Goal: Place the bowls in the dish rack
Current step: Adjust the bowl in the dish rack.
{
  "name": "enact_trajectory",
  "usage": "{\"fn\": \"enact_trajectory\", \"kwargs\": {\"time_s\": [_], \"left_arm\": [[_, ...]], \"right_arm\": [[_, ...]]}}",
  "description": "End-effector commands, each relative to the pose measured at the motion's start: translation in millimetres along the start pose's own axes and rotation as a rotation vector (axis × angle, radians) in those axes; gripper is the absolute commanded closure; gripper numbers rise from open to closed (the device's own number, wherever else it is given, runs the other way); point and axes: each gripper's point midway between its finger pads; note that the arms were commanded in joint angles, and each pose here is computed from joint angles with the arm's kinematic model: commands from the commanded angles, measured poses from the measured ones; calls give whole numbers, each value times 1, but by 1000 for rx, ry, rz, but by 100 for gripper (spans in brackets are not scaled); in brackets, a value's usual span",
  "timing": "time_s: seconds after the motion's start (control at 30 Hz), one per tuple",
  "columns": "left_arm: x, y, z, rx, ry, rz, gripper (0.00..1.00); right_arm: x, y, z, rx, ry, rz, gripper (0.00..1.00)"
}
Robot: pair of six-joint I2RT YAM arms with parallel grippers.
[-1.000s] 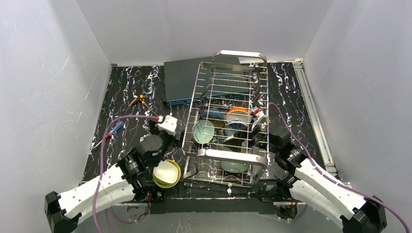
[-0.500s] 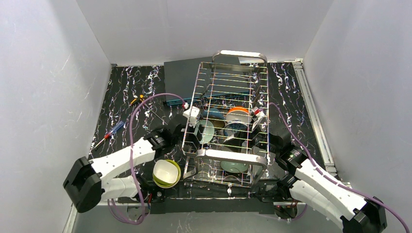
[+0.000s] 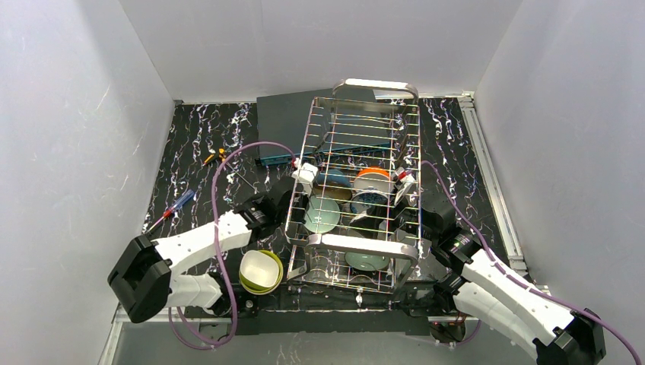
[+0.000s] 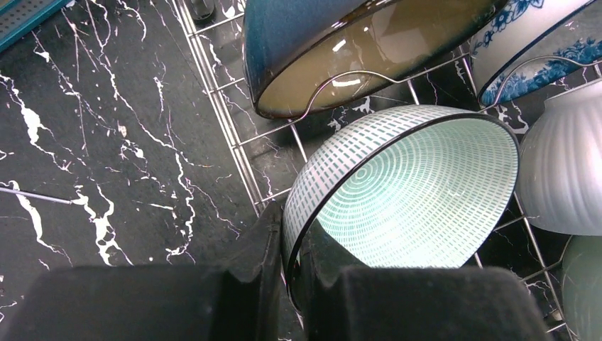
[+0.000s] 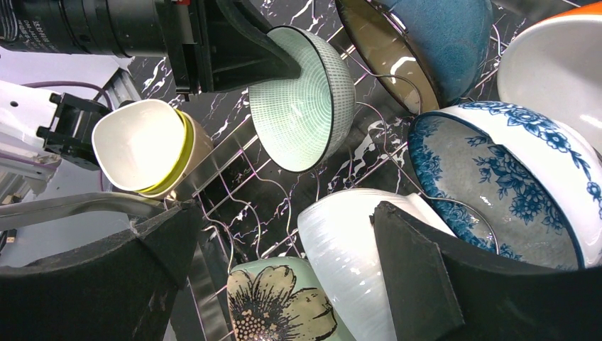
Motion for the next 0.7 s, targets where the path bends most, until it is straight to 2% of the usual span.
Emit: {"fn": "enact_trajectory", "kwargs": {"time_s": [0.0,0.17,0.43,0.67], "left_arm": [[-30,13,5,-10,13,-153,100],[-41,17,6,-9,0,-241,100],[-72,26,6,-46,-118,-558,100],[-89,25,1,-135,-254,-723,100]], "right_arm": [[-71,12,39,-98,135,-256,1],[-71,12,38,-97,131,-259,1],[-71,11,39,-102,121,-261,1],[-71,12,38,-98,120,-263,1]]}}
Point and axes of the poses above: each gripper's point midway between its finger pads, its own y axis back along the fingers, its own z axis along the line the jaws close on, x = y × z, and after that the axes turned 11 degrees about -y, right-handed
